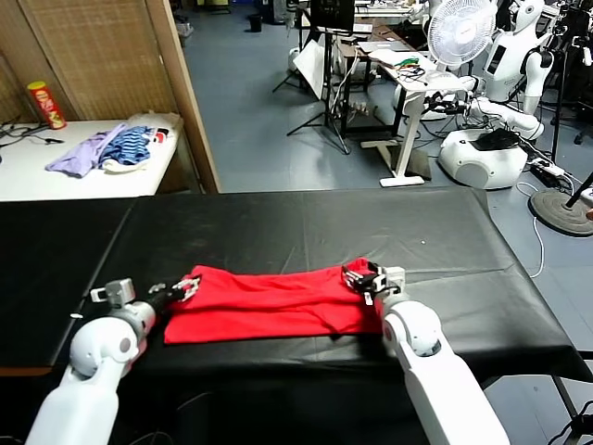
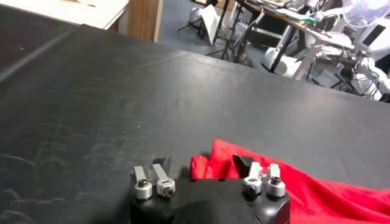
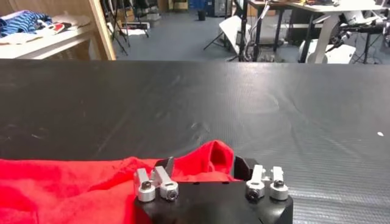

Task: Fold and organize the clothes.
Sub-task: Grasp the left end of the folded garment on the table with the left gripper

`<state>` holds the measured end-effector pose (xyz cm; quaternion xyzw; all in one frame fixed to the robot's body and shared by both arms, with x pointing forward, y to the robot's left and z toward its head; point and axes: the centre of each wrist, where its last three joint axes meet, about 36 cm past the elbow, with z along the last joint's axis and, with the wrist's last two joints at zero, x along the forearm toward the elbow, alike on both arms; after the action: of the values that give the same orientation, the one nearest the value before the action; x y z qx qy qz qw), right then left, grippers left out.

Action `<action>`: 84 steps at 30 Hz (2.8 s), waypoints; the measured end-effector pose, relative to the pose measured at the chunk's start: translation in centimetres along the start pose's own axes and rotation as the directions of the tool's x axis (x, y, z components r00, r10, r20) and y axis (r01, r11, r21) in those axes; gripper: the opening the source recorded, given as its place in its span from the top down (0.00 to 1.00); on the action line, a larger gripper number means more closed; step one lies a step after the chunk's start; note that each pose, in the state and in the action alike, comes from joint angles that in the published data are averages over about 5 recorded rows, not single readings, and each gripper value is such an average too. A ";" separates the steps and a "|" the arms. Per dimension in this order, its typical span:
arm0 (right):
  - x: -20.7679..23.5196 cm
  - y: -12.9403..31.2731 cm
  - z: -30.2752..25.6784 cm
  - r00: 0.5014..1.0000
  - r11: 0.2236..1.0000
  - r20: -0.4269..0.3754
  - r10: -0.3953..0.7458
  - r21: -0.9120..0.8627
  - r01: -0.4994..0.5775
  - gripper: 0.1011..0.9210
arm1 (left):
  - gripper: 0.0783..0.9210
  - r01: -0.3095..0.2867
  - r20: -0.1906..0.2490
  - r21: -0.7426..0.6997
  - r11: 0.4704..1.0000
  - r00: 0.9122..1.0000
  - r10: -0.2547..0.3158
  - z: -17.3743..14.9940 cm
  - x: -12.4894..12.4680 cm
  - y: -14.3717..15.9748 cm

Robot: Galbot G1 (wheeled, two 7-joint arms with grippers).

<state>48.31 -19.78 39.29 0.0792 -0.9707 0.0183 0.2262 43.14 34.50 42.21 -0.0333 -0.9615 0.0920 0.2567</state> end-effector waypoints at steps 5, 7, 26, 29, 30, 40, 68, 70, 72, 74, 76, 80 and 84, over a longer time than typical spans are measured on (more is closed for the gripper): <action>0.2 0.7 1.1 0.997 0.998 0.034 0.068 0.006 -0.069 0.87 | 0.91 0.069 0.093 -0.111 0.991 0.994 -0.058 1.6 -0.2 -0.8; 0.2 0.9 1.4 0.996 0.997 0.038 0.075 0.003 -0.075 0.94 | 0.94 0.104 0.129 -0.158 0.982 0.988 -0.084 2.3 -0.2 -1.0; 0.3 1.2 1.0 0.999 0.999 0.034 0.028 0.014 -0.029 0.95 | 0.44 -0.002 0.060 -0.027 1.000 0.998 0.003 -0.1 -0.6 -1.3; 0.3 1.3 0.8 0.999 1.000 0.032 0.023 0.016 -0.024 0.95 | 0.26 -0.036 0.035 -0.004 0.999 0.999 0.036 -0.4 -1.5 -1.5; 0.2 1.3 0.8 0.999 1.000 0.032 0.022 0.017 -0.023 0.95 | 0.21 -0.044 0.030 -0.001 0.999 0.999 0.044 -0.5 -1.8 -1.6; 0.1 1.3 0.7 0.999 1.000 0.028 0.019 0.015 -0.019 0.95 | 0.24 -0.057 0.030 -0.083 0.995 0.998 0.059 -0.9 -4.3 -2.9; -0.3 1.2 1.4 0.996 0.996 0.047 0.079 0.029 -0.080 0.95 | 0.94 0.193 0.162 -0.296 0.935 0.975 -0.150 1.8 -3.1 -2.7; -0.2 1.1 1.4 0.997 0.998 0.046 0.060 0.029 -0.061 0.95 | 0.94 0.198 0.153 -0.298 0.934 0.976 -0.158 2.0 -3.0 -2.4; 0.0 0.9 1.5 0.998 0.999 0.045 0.039 0.026 -0.040 0.94 | 0.94 0.192 0.144 -0.289 0.938 0.977 -0.155 2.2 -2.8 -2.4; 0.3 0.7 1.5 0.999 0.999 0.046 0.023 0.022 -0.024 0.89 | 0.91 0.180 0.142 -0.274 0.945 0.979 -0.145 2.2 -2.5 -2.5; 0.7 0.4 1.4 0.999 1.000 0.048 0.015 0.021 -0.016 0.78 | 0.83 0.168 0.143 -0.255 0.952 0.981 -0.134 2.0 -2.2 -2.7; 1.7 -0.3 1.1 0.998 1.000 0.060 0.015 0.018 -0.017 0.52 | 0.56 0.155 0.152 -0.225 0.962 0.981 -0.122 1.4 -1.3 -2.6; 3.1 -1.0 0.7 0.997 1.000 0.077 0.015 0.005 -0.016 0.26 | 0.31 0.146 0.164 -0.195 0.970 0.980 -0.115 0.9 0.0 -2.1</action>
<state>45.42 -21.23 40.01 0.0731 -0.9792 0.0199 0.1884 42.65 32.29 41.85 0.0109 -0.9826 -0.0231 0.1838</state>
